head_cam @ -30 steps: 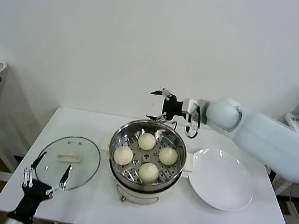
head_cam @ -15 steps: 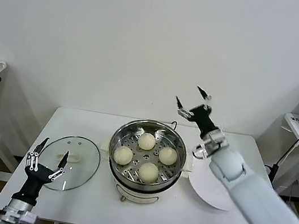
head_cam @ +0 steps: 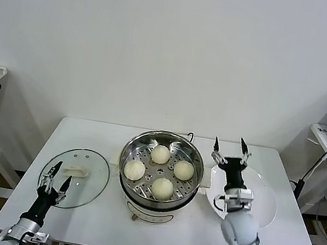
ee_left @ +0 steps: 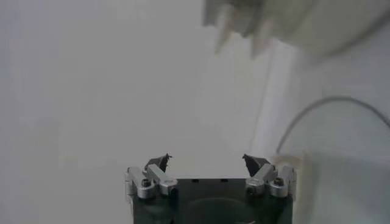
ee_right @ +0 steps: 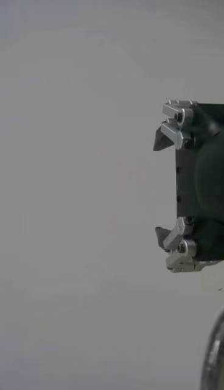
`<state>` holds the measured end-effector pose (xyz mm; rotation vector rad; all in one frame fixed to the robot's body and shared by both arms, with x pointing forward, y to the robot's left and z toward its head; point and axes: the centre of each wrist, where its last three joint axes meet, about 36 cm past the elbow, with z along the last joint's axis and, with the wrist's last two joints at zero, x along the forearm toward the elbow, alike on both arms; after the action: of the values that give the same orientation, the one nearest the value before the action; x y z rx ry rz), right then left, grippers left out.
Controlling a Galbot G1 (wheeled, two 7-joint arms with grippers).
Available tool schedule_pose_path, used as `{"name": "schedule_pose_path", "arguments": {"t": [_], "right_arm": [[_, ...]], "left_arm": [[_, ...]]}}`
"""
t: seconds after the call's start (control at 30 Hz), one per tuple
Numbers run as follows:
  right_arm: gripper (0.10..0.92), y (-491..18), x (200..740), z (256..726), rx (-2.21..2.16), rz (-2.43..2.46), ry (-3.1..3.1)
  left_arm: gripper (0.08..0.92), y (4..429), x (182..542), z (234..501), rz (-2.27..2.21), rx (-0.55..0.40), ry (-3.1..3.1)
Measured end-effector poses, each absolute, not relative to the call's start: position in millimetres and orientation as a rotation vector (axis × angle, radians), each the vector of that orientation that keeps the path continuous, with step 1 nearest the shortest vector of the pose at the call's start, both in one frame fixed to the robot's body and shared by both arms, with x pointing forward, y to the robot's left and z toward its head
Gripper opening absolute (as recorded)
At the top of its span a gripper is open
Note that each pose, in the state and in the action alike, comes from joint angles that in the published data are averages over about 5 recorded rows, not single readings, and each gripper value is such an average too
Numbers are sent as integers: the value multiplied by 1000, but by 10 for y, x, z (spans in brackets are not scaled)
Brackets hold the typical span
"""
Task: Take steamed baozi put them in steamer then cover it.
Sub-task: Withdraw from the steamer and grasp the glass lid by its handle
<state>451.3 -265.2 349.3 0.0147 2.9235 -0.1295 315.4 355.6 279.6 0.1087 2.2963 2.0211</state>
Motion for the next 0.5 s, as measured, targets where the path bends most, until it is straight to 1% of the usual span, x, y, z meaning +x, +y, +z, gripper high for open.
{"name": "schedule_pose_path", "arguments": {"t": [0.23, 0.5], "right_arm": [[823, -2635, 4269, 3278, 103, -107, 2966], [823, -2622, 4125, 3156, 155, -101, 2989]], "left_arm": [[823, 3590, 3289, 2597, 2135, 108, 2187], [823, 3590, 3463, 2491, 2200, 98, 2124]]}}
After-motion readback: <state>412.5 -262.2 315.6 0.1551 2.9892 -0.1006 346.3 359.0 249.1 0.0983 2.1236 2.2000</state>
